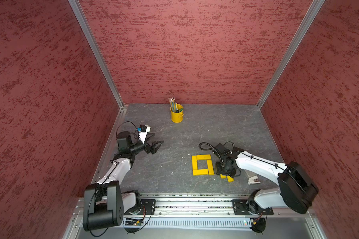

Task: Assemble the number 8 with building blocks
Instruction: Pick up the building block from the center of the board, then assemble the building block at the center of the board.

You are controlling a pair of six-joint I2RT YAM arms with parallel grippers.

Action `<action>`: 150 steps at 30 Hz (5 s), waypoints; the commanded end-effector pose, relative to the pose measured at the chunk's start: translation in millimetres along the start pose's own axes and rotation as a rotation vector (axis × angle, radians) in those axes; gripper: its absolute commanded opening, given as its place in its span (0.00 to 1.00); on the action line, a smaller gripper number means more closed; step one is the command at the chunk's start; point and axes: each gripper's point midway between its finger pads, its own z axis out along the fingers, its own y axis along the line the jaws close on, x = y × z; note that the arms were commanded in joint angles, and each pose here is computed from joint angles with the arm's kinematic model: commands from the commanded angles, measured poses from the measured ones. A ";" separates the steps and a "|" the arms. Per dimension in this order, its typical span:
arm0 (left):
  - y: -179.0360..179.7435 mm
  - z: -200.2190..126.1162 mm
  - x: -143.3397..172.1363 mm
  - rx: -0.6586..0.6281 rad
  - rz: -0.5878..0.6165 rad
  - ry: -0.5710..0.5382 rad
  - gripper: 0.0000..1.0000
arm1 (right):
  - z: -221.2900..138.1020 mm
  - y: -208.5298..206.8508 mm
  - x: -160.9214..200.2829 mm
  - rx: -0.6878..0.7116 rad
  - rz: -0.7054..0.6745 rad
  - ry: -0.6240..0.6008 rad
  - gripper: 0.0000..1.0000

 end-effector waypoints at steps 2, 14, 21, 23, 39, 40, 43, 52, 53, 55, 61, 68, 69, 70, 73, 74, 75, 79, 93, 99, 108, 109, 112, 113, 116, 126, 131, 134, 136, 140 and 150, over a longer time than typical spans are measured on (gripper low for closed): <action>-2.8 -2.2 -7.8 0.009 0.027 -0.015 0.99 | 6.7 -7.3 -9.0 0.044 0.005 -0.028 0.52; -1.2 -1.7 -6.1 0.006 0.025 -0.014 1.00 | 10.6 -4.2 -20.1 0.061 -0.011 -0.034 0.45; -0.4 -1.7 -6.1 0.005 0.027 -0.016 1.00 | 8.8 3.8 -21.6 0.028 0.005 -0.029 0.18; -0.1 -1.7 -5.9 0.004 0.030 -0.016 1.00 | 2.3 6.3 -21.3 0.003 0.029 -0.041 0.14; 4.9 1.1 -3.6 0.002 0.022 -0.008 1.00 | -65.7 95.5 36.6 -0.118 -0.099 -0.103 0.15; 4.6 1.0 -4.8 0.002 0.026 -0.010 1.00 | -62.2 102.3 45.2 -0.124 -0.113 -0.086 0.16; 4.5 -0.1 -7.4 -0.003 0.035 -0.017 1.00 | -51.5 113.0 65.7 -0.120 -0.150 -0.038 0.17; 5.6 0.4 0.7 -0.005 0.031 -0.016 1.00 | -37.2 134.5 95.4 -0.142 -0.208 0.034 0.18; 5.9 0.4 1.6 -0.007 0.031 -0.016 1.00 | -36.6 134.7 96.5 -0.139 -0.211 0.039 0.18; 5.7 0.5 1.6 -0.007 0.032 -0.016 1.00 | -33.7 135.4 98.1 -0.135 -0.211 0.048 0.18; 6.5 0.0 0.6 -0.008 0.035 -0.021 1.00 | -25.6 135.3 99.8 -0.115 -0.202 0.064 0.19; 8.4 0.1 2.9 -0.007 0.027 -0.021 1.00 | -17.2 133.6 103.5 -0.101 -0.193 0.086 0.21; 8.0 0.2 3.2 -0.004 0.027 -0.020 1.00 | -16.5 134.3 103.6 -0.103 -0.190 0.087 0.21; 8.2 -0.2 2.6 -0.005 0.027 -0.021 1.00 | -15.4 134.5 103.6 -0.101 -0.189 0.089 0.21; 7.8 -0.8 2.1 -0.009 0.031 -0.023 1.00 | -12.4 135.0 102.5 -0.094 -0.184 0.085 0.21; 7.8 -1.0 2.0 -0.010 0.030 -0.023 1.00 | -11.4 136.2 102.4 -0.095 -0.184 0.085 0.21; 7.9 -1.0 1.8 -0.010 0.032 -0.024 1.00 | -10.5 136.6 102.0 -0.093 -0.178 0.085 0.21; 8.0 -1.5 1.2 -0.012 0.031 -0.025 1.00 | -4.4 131.3 99.0 -0.073 -0.082 0.066 0.22; 9.5 -3.2 1.6 -0.023 0.036 -0.027 1.00 | 17.8 134.6 103.7 -0.107 -0.083 0.018 0.24; 10.3 -3.8 1.2 -0.026 0.035 -0.028 1.00 | 23.2 133.7 105.6 -0.087 -0.090 0.010 0.24; 11.0 -4.3 1.1 -0.028 0.034 -0.028 1.00 | 24.7 140.6 104.1 -0.075 -0.091 0.001 0.24; 11.3 -4.3 1.3 -0.029 0.034 -0.028 1.00 | 23.9 142.5 103.6 -0.080 -0.090 0.000 0.24; 12.1 -4.5 0.8 -0.031 0.037 -0.028 1.00 | 19.6 152.1 101.3 -0.105 -0.091 -0.012 0.24; 12.2 -4.4 0.8 -0.031 0.036 -0.029 1.00 | 18.9 154.4 101.2 -0.109 -0.091 -0.013 0.24; 12.5 -4.3 1.0 -0.031 0.035 -0.028 1.00 | 16.8 159.8 100.2 -0.115 -0.098 -0.019 0.24; 12.1 -4.7 0.6 -0.032 0.036 -0.029 1.00 | 6.3 168.4 95.3 -0.159 -0.103 -0.053 0.24; 11.5 -5.0 0.6 -0.033 0.036 -0.029 1.00 | 4.3 173.0 94.2 -0.170 -0.113 -0.059 0.24; 11.3 -5.0 1.8 -0.032 0.034 -0.027 1.00 | 3.1 173.3 93.4 -0.172 -0.112 -0.063 0.24; 11.2 -5.1 0.9 -0.032 0.037 -0.029 1.00 | 4.0 172.7 93.3 -0.168 -0.113 -0.062 0.24; 11.0 -5.3 1.3 -0.033 0.037 -0.028 1.00 | 4.5 175.0 93.1 -0.170 -0.121 -0.062 0.25; 9.8 -5.9 0.2 -0.031 0.040 -0.031 0.99 | 6.8 171.7 92.5 -0.144 -0.123 -0.063 0.25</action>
